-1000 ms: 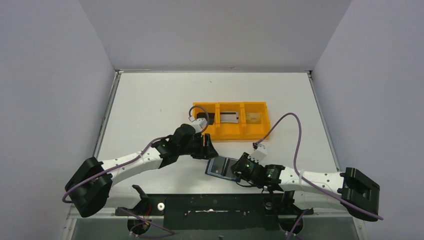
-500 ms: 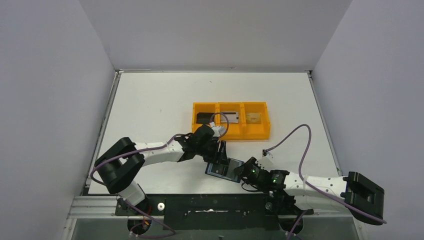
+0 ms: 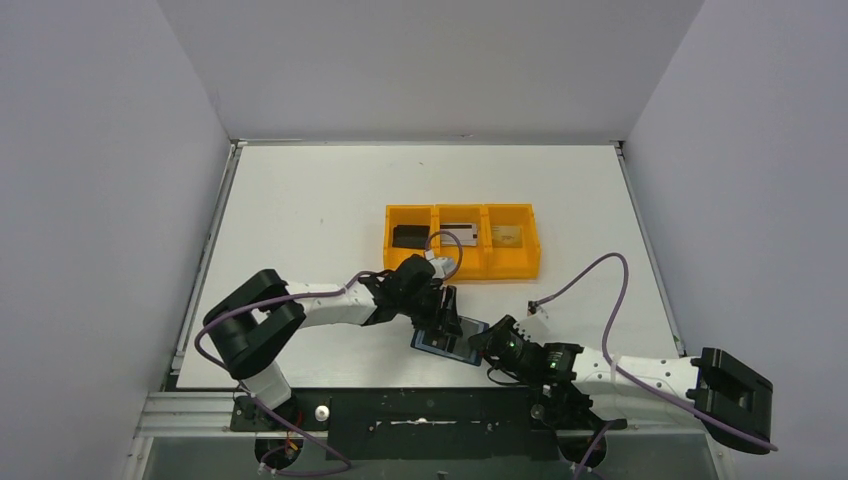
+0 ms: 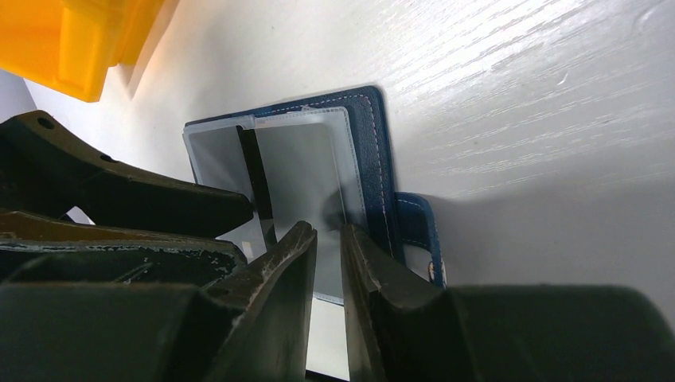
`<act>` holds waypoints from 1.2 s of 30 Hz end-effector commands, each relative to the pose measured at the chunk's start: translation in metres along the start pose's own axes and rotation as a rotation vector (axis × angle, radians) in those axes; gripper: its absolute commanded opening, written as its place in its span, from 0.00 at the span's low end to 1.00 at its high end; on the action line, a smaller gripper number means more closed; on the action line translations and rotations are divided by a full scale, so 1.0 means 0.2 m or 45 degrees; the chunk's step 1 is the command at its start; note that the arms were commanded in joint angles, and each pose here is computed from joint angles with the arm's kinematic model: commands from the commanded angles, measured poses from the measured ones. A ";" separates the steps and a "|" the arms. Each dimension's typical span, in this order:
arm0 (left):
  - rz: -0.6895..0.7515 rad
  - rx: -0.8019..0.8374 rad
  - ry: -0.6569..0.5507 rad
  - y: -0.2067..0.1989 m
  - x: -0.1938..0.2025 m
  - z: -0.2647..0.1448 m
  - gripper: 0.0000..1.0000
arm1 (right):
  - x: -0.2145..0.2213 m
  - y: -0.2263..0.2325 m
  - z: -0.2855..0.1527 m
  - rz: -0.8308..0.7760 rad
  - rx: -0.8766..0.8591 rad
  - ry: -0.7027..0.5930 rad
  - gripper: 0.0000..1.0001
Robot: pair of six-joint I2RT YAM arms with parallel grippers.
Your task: Take the credit cards out of the card holder
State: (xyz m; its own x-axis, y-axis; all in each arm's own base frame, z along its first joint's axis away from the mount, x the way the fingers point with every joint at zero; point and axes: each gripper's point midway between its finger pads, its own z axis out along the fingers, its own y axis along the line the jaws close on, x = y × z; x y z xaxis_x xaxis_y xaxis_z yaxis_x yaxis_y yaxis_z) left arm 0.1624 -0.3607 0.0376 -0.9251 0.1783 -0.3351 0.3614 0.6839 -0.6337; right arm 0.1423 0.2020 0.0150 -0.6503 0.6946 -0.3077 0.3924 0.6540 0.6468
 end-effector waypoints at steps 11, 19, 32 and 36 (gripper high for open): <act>0.014 -0.142 0.112 0.10 0.09 0.07 0.44 | -0.03 -0.18 0.02 -0.095 0.121 -0.041 0.22; -0.036 -0.078 0.113 0.08 0.12 0.09 0.32 | -0.02 -0.19 0.02 -0.094 0.127 -0.035 0.21; -0.048 -0.103 0.067 0.08 0.10 0.06 0.03 | -0.03 -0.19 0.02 -0.096 0.138 -0.038 0.21; -0.039 -0.096 0.051 0.07 0.08 0.04 0.00 | -0.03 -0.20 0.01 -0.098 0.151 -0.039 0.21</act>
State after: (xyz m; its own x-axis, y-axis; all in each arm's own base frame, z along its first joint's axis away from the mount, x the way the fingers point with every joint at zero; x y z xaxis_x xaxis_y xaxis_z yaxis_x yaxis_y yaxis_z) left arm 0.1590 -0.3648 0.0209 -0.9425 0.1669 -0.2895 0.3174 0.7179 -0.6195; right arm 0.1423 0.2017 0.0145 -0.6491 0.6965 -0.3059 0.3911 0.6504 0.6512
